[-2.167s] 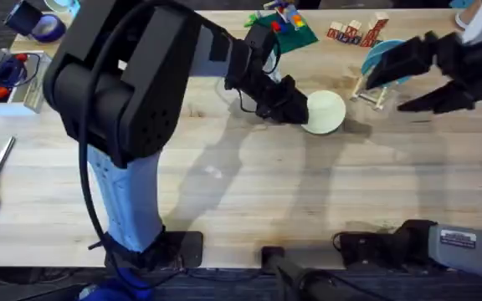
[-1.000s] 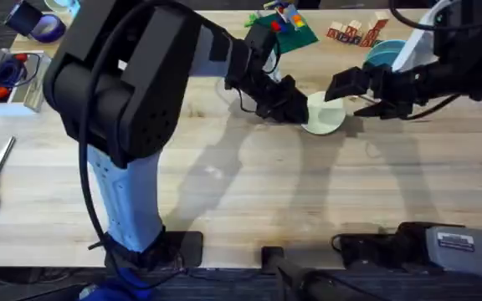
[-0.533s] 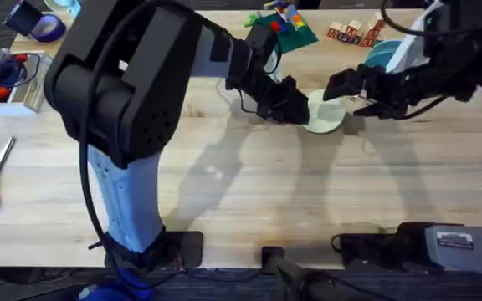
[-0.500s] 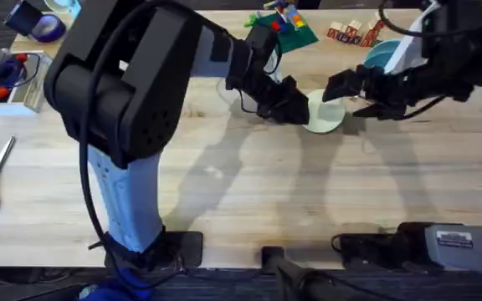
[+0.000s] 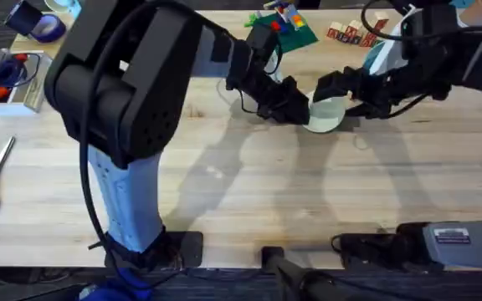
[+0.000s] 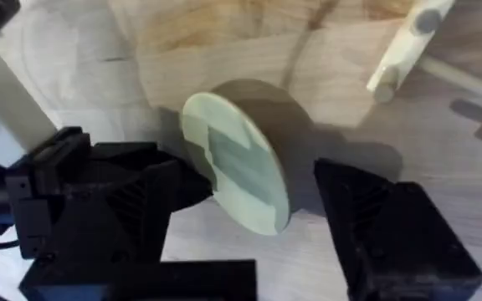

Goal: Pick up the plates from the table one by one and place each into a slot on the dish rack.

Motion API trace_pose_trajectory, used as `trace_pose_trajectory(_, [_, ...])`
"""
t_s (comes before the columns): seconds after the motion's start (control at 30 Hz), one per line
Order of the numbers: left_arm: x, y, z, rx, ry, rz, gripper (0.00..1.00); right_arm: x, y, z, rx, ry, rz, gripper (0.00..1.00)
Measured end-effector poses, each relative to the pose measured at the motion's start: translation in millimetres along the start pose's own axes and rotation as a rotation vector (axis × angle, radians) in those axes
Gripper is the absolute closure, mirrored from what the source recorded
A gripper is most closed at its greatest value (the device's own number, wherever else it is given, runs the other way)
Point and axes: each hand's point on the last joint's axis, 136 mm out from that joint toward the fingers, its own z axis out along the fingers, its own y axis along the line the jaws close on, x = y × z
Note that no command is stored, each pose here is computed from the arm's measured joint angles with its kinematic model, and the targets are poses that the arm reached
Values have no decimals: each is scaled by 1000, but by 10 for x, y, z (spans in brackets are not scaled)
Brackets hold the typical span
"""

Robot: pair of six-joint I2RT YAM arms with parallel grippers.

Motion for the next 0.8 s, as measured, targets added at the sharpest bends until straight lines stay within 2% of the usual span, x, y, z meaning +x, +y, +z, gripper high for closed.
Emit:
trace_pose_trajectory(0.17, [0, 2, 1, -1, 0, 0, 961, -28, 2, 0, 0, -12, 13, 135])
trace_pose_trajectory(0.3, [-1, 2, 1, -2, -1, 0, 961, -31, -2, 0, 2, -13, 20, 259])
trace_pose_trajectory(0.8, [-4, 5, -6, 0, -1, -2, 961, -46, -37, -6, 17, -20, 42, 863])
